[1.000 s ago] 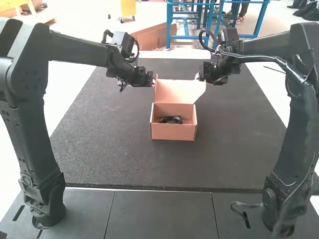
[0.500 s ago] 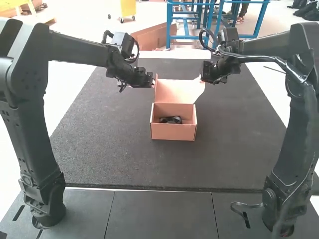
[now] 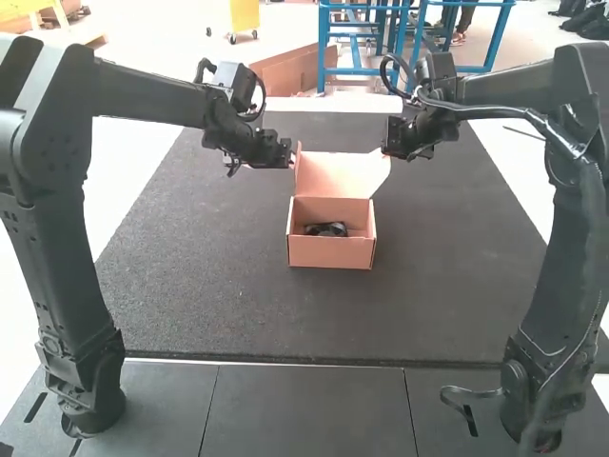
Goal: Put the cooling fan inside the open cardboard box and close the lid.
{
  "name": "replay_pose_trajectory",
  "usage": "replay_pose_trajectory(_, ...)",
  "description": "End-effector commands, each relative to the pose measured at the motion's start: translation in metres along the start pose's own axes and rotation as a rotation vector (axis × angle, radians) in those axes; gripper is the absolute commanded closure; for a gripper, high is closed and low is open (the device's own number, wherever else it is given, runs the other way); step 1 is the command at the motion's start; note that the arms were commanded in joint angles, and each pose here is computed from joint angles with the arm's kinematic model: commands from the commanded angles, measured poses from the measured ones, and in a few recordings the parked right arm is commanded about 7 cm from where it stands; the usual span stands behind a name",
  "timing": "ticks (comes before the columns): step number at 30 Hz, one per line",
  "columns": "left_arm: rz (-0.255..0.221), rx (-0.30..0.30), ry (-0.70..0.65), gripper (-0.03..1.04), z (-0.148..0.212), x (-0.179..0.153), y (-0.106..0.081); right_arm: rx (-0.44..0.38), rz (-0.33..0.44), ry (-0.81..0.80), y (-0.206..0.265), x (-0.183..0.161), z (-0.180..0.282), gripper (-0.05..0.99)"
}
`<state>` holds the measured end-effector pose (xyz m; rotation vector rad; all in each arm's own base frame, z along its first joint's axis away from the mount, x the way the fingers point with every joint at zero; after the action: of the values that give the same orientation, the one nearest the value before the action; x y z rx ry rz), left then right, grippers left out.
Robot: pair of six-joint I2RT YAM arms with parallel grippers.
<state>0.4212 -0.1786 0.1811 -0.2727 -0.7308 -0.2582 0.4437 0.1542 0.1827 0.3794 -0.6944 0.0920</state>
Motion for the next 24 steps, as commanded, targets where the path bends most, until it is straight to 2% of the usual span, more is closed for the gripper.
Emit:
replay_pose_trajectory(1, -0.014, -0.016, -0.029, 0.04, 0.003, 0.014, -0.003, 0.011, 0.013, -0.033, 0.004, 0.011, 0.009, 0.93)
replay_pose_trajectory(15, -0.013, -0.013, 0.002, 0.04, 0.012, 0.008, -0.004, 0.051, 0.059, -0.041, 0.03, 0.0, 0.03, 0.94)
replay_pose_trajectory(24, -0.016, -0.013, -0.015, 0.04, 0.024, 0.013, -0.006, 0.049, 0.08, -0.016, 0.031, -0.022, 0.042, 0.94)
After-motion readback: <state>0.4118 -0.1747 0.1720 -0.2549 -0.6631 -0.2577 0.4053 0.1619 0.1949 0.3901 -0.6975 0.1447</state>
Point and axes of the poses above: each hand's point on the last joint's axis, 136 mm out from that joint toward the fingers, its own z axis back along the fingers, its own y axis along the line the jaws close on, x = y × z, the point moved 5 cm from there along z, back along the fingers, and after that the axes turned 3 degrees about -z, right-handed, at the moved point
